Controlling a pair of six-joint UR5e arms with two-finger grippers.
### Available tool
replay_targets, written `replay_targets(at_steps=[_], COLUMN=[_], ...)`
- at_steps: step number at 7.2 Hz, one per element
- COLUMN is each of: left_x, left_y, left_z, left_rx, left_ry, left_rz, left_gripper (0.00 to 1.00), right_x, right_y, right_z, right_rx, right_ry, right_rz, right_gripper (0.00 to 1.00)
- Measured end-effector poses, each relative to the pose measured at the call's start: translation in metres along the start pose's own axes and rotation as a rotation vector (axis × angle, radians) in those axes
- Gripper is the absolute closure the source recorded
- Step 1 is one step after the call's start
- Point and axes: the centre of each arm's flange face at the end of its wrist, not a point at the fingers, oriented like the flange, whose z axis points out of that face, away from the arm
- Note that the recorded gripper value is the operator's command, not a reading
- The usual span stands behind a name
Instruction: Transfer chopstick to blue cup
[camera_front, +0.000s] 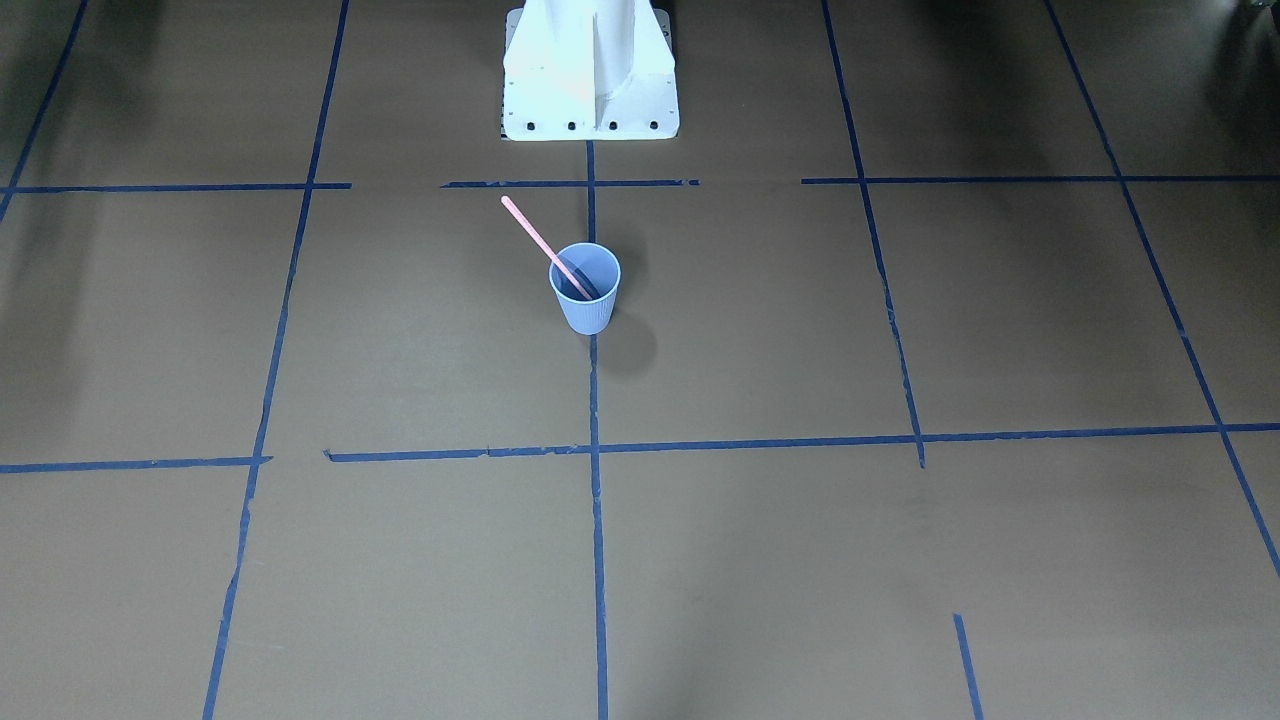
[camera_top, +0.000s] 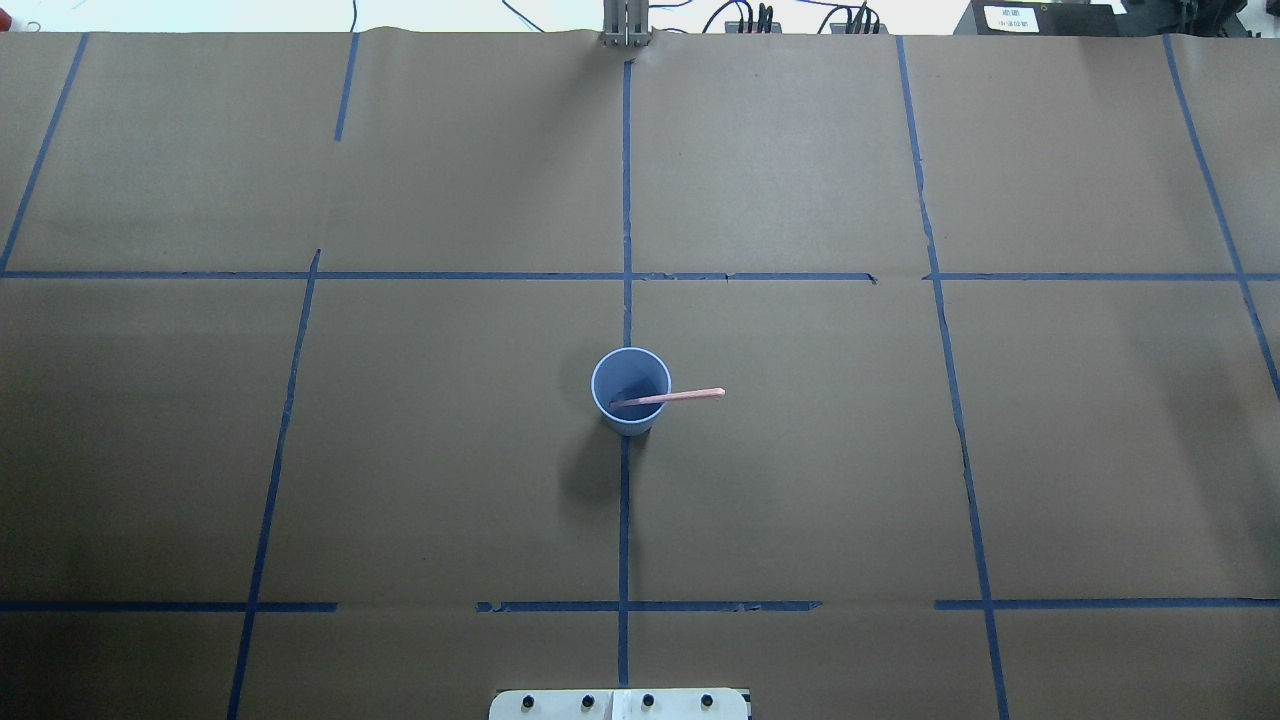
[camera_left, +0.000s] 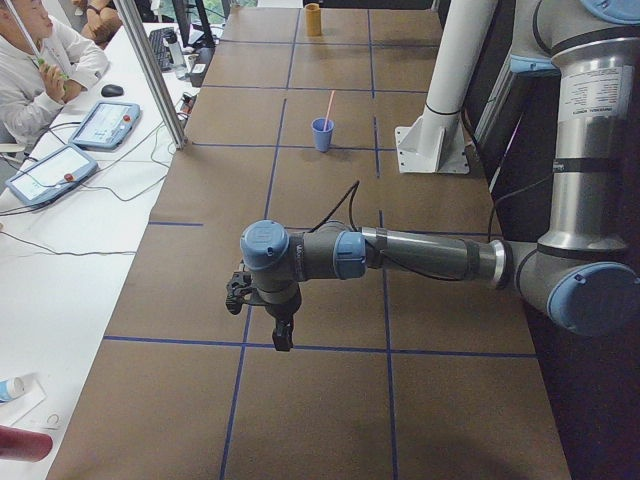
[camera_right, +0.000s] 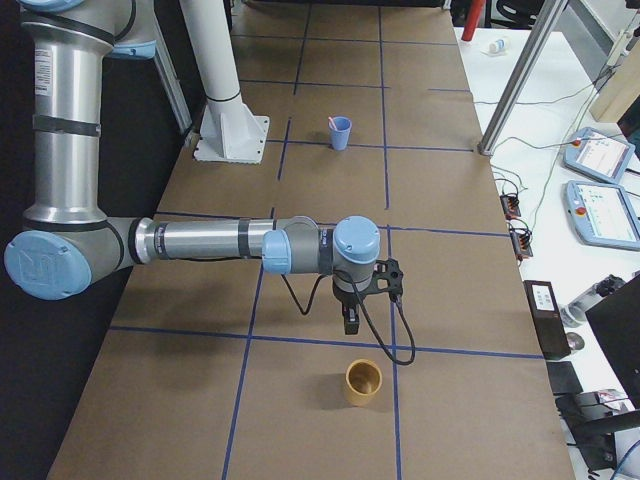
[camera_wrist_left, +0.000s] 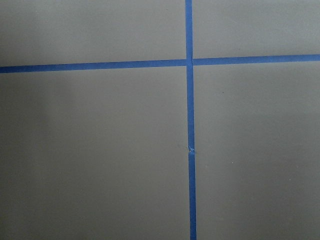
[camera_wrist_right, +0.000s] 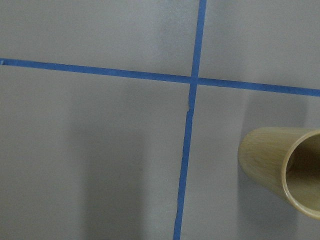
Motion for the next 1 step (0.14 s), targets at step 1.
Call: replay_targets(at_steps=[1], left_x=[0.0006], left_y=[-0.0004], left_z=[-0.0003], left_rx=[0.0], left_ry=[0.0], left_rz=[0.001], left_gripper=[0.0], right_x=[-0.0006], right_y=[-0.0003], right_z=[-0.0003], right_rx=[0.001], right_ry=[-0.003], right_rz=[0.0], right_gripper=[0.0])
